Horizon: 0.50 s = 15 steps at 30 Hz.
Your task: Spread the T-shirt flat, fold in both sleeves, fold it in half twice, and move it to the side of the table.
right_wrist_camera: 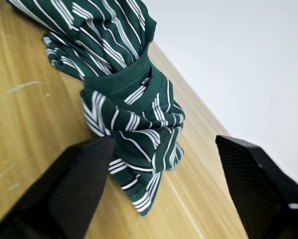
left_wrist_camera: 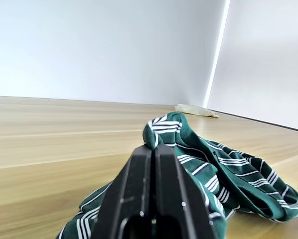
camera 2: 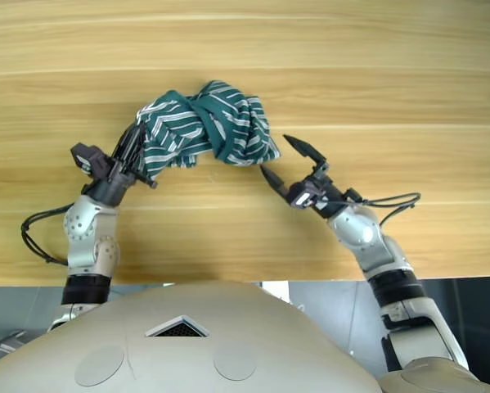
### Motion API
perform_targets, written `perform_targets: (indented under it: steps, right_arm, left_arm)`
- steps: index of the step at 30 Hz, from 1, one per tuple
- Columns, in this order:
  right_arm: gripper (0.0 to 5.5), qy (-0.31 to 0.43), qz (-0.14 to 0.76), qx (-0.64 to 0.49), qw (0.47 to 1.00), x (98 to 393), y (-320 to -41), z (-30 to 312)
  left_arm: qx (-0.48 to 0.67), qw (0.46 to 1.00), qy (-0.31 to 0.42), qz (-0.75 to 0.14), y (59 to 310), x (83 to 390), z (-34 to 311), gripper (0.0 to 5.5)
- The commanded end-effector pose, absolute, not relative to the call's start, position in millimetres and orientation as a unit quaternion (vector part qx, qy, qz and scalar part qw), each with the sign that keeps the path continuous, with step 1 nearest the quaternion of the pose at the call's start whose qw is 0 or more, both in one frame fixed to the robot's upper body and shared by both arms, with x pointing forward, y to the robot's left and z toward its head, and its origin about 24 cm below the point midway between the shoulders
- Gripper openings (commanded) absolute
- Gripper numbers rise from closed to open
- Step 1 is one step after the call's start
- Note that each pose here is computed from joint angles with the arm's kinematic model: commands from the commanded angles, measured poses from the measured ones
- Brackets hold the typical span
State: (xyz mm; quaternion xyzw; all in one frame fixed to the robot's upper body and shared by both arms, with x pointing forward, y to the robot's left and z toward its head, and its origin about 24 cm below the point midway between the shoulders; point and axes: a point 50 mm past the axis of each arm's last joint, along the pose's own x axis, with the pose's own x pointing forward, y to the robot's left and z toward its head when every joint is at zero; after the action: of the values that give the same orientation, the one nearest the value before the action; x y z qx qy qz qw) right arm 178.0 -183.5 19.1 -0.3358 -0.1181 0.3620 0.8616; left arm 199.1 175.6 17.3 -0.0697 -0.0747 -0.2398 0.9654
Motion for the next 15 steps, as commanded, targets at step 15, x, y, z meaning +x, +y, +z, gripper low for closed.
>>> perform_targets:
  steps: [15]
  right_arm:
    - [1.9,-0.062,0.389,-0.366,0.843,191.0,-138.3,-23.9]
  left_arm:
    - [-0.064,0.967,-0.104,-0.224,187.9,212.7,23.6,0.0]
